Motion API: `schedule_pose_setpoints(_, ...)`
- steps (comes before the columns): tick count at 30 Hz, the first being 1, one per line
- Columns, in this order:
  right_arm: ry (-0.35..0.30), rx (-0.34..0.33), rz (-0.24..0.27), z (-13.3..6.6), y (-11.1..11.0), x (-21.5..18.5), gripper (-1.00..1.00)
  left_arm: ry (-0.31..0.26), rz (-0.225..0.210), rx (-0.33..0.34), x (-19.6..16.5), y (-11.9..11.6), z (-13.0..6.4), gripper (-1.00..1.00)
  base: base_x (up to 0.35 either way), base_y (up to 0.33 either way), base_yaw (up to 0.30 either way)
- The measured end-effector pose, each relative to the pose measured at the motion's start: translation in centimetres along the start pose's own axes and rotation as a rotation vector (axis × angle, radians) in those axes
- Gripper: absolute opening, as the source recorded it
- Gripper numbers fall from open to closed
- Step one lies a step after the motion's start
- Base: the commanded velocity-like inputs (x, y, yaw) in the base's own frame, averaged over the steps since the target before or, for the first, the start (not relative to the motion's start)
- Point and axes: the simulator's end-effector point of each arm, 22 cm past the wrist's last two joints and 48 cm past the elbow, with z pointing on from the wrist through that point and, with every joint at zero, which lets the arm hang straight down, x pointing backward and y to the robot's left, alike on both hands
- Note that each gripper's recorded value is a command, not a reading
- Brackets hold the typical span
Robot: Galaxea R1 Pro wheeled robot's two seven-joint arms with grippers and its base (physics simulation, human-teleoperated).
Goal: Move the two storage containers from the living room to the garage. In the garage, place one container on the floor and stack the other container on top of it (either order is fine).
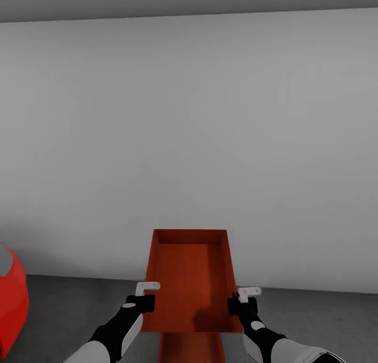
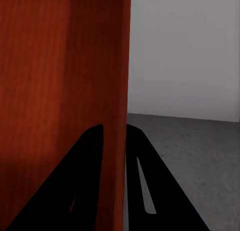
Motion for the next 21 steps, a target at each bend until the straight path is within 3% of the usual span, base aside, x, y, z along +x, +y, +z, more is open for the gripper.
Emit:
schedule_pose_setpoints(7,0.0,0.0,0.001,0.01,0.02,0.01,-1.0,0.0,0.001,0.0,-0.01,0.02,0.02,-1.0,0.276,0.0,0.0)
schedule_pose_setpoints(21,0.009,0.0,0.0,0.15,0.1,0.51,-1.0,0.01,0.0,0.0,0.46,0.09,0.28,-1.0,0.019,0.0,0.0)
